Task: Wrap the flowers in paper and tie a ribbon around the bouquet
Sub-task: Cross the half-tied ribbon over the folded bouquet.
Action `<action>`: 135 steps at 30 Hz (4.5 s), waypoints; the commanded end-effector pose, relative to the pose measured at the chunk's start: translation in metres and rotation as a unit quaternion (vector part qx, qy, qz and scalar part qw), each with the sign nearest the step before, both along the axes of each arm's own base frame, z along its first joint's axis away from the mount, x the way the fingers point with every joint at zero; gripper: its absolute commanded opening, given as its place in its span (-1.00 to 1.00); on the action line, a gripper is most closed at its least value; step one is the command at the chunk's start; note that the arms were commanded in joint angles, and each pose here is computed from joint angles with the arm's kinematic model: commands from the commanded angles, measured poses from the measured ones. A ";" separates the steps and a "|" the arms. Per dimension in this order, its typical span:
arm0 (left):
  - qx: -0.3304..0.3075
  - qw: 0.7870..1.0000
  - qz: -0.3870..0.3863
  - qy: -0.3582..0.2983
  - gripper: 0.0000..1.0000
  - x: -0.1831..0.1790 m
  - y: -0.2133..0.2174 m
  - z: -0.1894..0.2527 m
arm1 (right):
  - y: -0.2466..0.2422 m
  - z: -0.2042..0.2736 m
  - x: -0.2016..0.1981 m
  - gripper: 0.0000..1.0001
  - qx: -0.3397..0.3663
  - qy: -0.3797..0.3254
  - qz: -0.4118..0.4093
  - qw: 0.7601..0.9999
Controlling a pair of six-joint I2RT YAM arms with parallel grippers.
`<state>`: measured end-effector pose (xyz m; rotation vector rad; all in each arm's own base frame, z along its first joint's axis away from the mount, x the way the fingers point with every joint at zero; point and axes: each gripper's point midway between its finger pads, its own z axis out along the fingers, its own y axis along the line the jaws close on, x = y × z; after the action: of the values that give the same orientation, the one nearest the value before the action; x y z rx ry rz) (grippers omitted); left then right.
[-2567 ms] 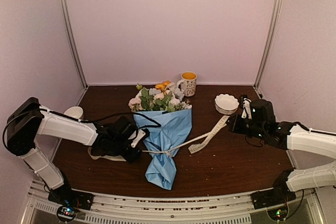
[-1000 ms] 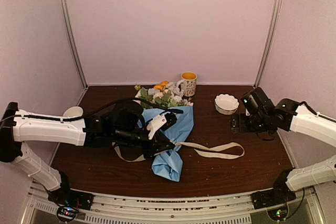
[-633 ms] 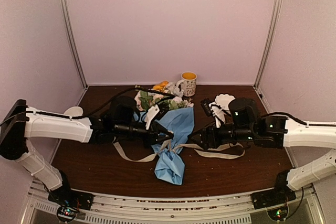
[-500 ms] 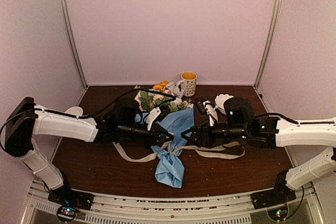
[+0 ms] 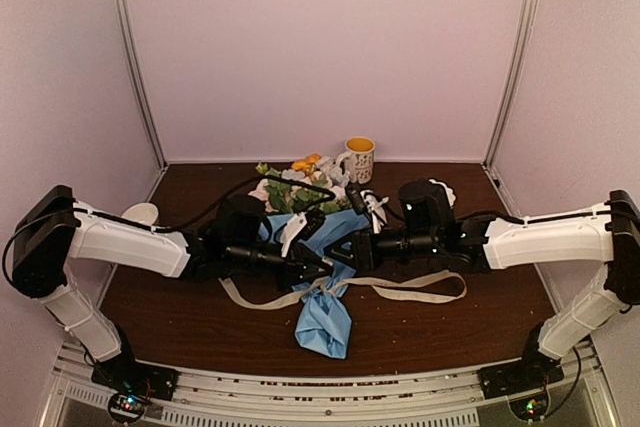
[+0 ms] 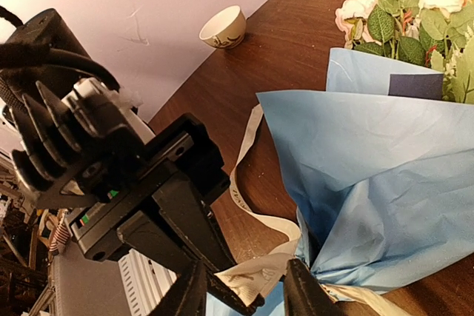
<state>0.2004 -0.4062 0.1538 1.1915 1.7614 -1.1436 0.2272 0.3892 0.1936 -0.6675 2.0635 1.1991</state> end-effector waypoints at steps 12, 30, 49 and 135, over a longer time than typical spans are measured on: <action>-0.017 0.999 0.000 -0.027 -1.00 0.002 0.000 0.009 | 0.016 -0.003 -0.004 -0.41 0.041 0.047 0.039 0.997; -0.033 0.998 0.010 -0.045 -1.00 0.004 0.003 0.008 | 0.008 -0.013 0.005 -0.25 0.087 0.112 0.016 0.990; -0.017 0.999 0.019 -0.042 -1.00 0.007 0.005 0.002 | 0.018 -0.025 -0.015 -0.85 0.109 0.153 0.073 0.980; -0.139 0.988 -0.003 0.071 -1.00 0.026 -0.006 0.036 | -0.002 -0.045 -0.001 -0.39 0.102 -0.020 -0.111 0.988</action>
<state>0.2239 -0.4122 0.1713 0.9918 1.7280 -1.4161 0.2193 0.3889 0.1446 -0.4192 1.9098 1.2529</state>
